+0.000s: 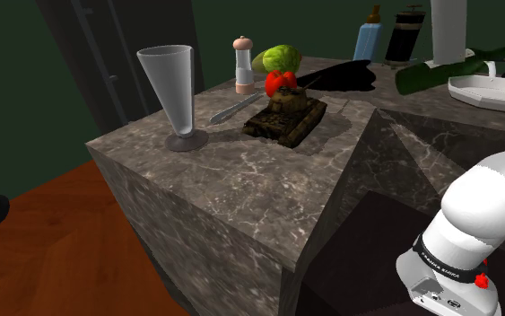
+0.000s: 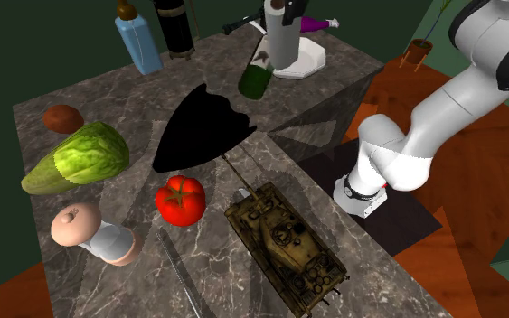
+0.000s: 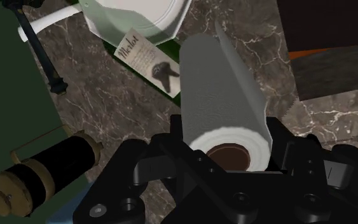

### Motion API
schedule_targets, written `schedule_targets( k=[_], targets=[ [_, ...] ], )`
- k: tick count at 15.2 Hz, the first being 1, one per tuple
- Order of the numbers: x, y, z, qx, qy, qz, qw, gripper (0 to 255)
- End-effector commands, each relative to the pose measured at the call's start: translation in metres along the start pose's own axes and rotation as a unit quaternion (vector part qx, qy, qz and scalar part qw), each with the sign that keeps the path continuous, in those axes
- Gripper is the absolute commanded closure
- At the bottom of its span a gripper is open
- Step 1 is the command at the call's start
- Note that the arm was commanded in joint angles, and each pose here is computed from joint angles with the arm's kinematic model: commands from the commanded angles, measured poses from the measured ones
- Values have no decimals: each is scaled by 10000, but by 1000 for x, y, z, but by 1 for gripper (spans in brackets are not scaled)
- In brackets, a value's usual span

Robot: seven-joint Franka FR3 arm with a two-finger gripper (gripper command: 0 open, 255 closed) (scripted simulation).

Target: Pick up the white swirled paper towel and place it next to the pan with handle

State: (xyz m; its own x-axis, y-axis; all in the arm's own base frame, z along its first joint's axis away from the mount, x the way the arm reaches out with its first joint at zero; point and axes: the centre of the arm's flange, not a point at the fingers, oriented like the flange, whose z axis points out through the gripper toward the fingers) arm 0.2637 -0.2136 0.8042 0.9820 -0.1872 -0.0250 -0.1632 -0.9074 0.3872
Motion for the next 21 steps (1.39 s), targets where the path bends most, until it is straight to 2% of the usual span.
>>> schedule_targets(
  k=[1, 4, 21],
  targets=[
    [-18, 15, 8, -2, -1, -7, 10000, 255],
    [-44, 40, 19, -2, -1, -7, 10000, 255],
    [-41, 6, 102, -2, -1, -7, 10000, 255]
  ],
)
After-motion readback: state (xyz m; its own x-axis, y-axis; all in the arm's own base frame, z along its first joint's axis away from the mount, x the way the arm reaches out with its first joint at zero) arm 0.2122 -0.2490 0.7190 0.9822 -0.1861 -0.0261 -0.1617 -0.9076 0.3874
